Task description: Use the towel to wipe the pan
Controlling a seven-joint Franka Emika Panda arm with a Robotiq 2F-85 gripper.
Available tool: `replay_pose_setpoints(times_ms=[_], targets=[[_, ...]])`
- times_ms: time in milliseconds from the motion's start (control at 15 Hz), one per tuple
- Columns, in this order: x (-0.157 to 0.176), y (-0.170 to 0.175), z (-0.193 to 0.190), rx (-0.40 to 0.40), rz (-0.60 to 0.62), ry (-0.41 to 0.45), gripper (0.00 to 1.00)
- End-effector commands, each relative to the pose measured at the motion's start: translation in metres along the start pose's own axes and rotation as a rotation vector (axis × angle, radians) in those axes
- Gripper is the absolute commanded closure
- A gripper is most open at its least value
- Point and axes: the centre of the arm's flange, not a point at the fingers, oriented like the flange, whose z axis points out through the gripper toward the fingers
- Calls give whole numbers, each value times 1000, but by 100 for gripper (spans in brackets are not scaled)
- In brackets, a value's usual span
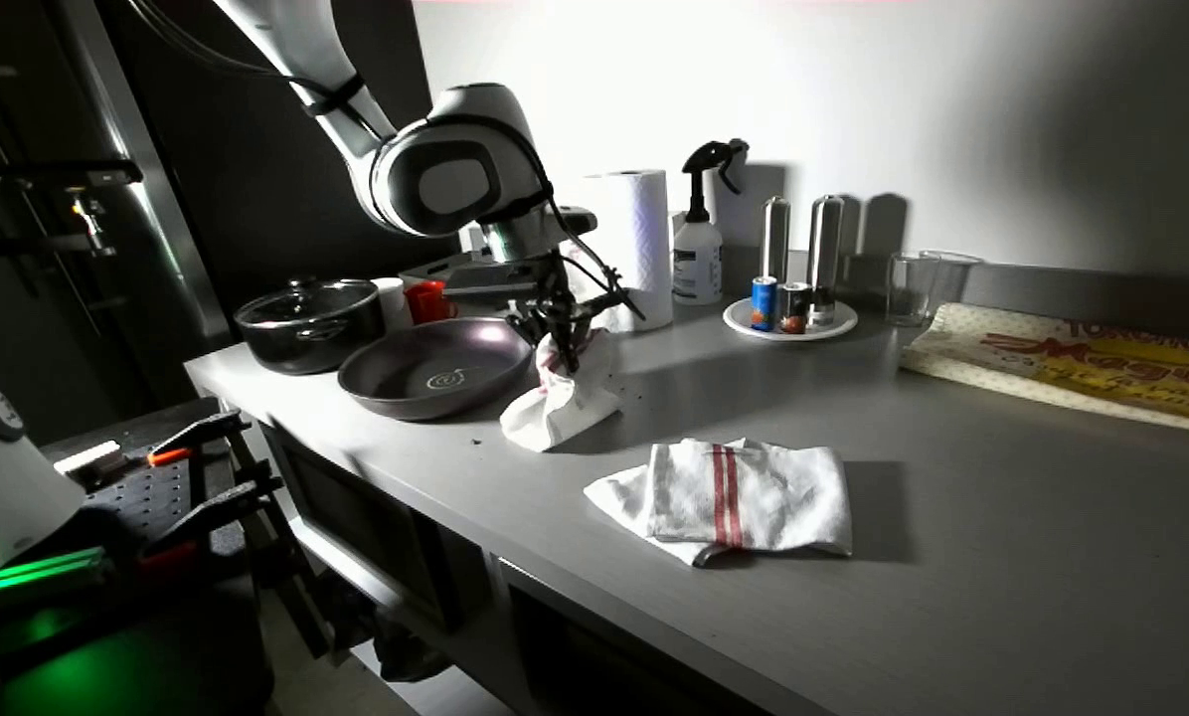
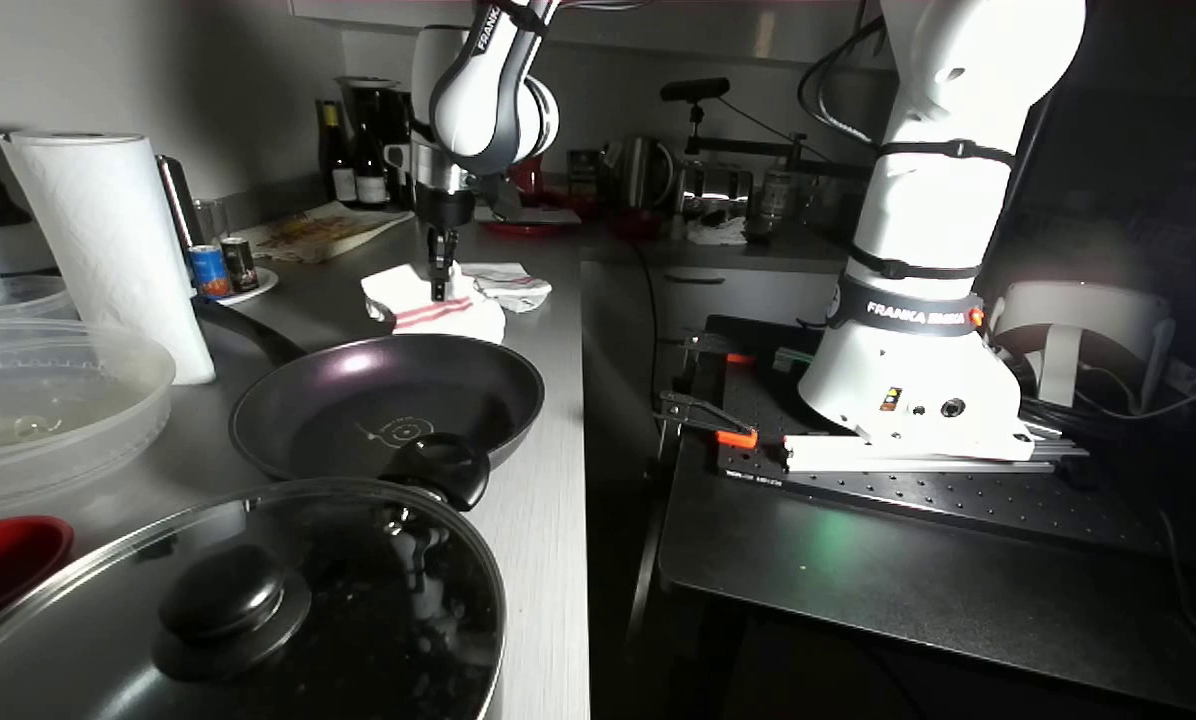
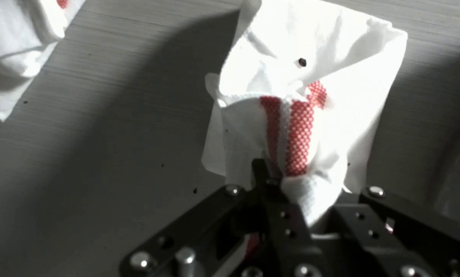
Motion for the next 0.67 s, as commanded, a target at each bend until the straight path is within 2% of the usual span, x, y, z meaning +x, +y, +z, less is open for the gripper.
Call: replay_pose_setpoints(times_ms=[0, 267, 333, 600], targets=[[17, 7, 32, 46, 6, -62, 97], [21, 2, 48, 70, -6, -103, 97], [22, 2, 49, 72, -6, -105, 67], [24, -3, 41, 70, -13, -83, 40]])
